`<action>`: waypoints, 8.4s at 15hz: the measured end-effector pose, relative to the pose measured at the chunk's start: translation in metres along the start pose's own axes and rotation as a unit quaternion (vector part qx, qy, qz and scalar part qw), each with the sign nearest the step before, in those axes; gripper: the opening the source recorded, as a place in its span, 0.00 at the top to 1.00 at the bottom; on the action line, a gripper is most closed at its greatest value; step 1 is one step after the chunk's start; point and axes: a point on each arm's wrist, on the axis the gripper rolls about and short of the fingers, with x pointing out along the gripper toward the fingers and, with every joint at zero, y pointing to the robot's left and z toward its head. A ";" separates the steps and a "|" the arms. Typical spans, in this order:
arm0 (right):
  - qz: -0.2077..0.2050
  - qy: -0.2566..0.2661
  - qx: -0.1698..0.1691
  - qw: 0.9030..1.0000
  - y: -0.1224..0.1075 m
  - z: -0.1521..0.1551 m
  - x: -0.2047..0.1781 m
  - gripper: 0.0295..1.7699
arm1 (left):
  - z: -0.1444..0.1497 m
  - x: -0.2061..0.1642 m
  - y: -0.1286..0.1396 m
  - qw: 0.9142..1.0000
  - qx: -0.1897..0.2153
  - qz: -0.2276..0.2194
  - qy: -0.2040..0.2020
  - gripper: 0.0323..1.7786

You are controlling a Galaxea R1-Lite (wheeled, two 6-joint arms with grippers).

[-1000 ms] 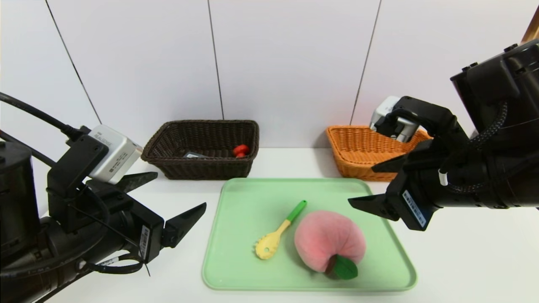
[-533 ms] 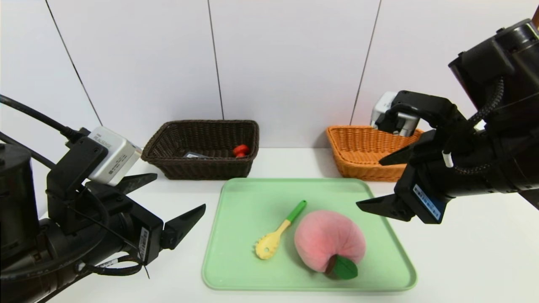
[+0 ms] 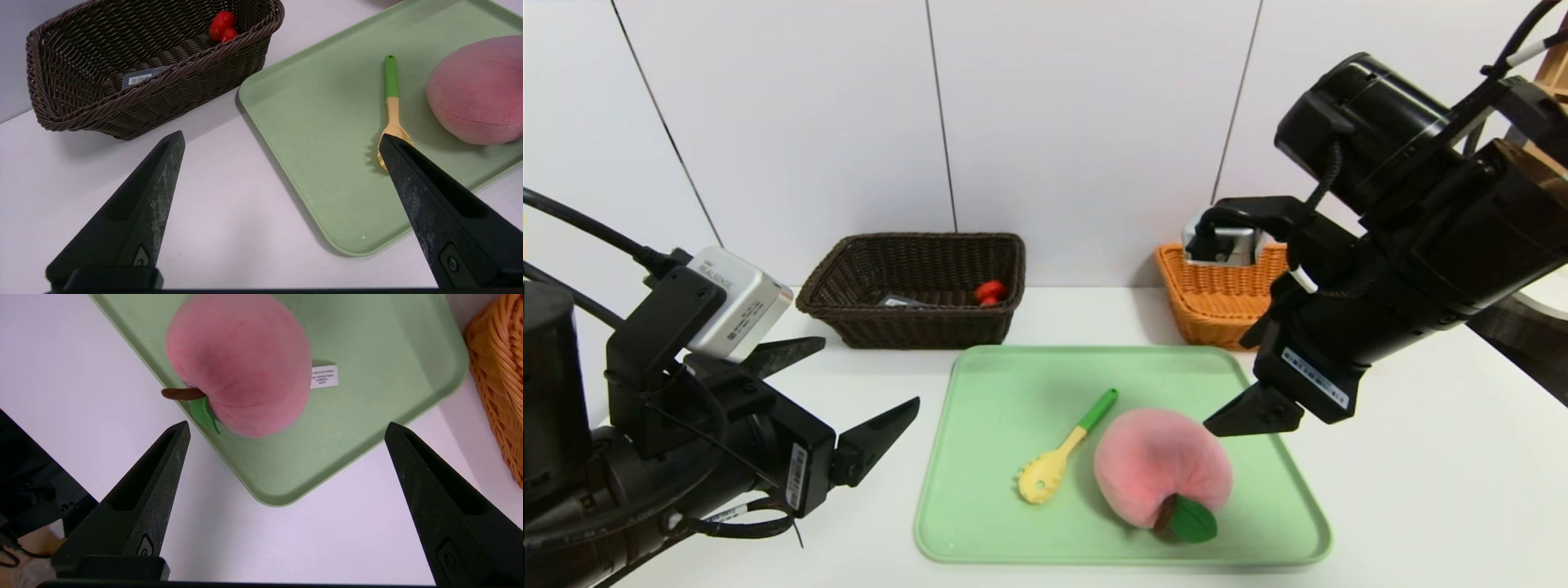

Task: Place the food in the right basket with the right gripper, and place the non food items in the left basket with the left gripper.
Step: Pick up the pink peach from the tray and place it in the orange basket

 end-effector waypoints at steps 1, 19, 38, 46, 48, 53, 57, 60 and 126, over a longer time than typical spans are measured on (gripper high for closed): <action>0.008 0.008 -0.001 1.000 -0.001 0.004 0.003 0.06 | 0.000 0.000 0.000 1.000 0.000 0.000 0.000 0.05; 0.144 0.022 -0.264 0.954 -0.019 0.005 0.039 0.04 | 0.000 -0.001 0.000 1.000 0.000 0.000 0.000 0.05; 0.192 0.071 -0.263 0.943 -0.017 0.004 0.125 0.04 | -0.001 0.000 0.000 1.000 0.000 -0.001 0.001 0.05; 0.192 0.072 -0.266 0.942 -0.014 0.001 0.138 0.43 | -0.002 0.000 0.000 1.000 0.000 -0.002 0.002 0.05; 0.192 0.070 -0.268 0.941 -0.012 0.002 0.136 0.52 | -0.002 0.000 0.000 1.000 0.000 -0.003 0.003 0.05; 0.188 0.061 -0.275 0.941 -0.006 0.002 0.122 0.64 | -0.002 0.000 0.000 1.000 0.000 -0.003 0.001 0.05; 0.162 0.051 -0.290 0.942 0.000 -0.001 0.098 0.67 | -0.001 0.000 0.000 1.000 -0.001 -0.002 0.000 0.05; 0.135 0.027 -0.302 0.943 0.005 -0.001 0.069 0.68 | 0.000 0.000 0.000 1.000 -0.001 -0.001 -0.002 0.05; -0.257 -0.037 0.194 0.946 -0.224 -0.039 0.089 0.52 | -0.002 -0.006 0.002 1.000 -0.003 0.000 -0.006 0.05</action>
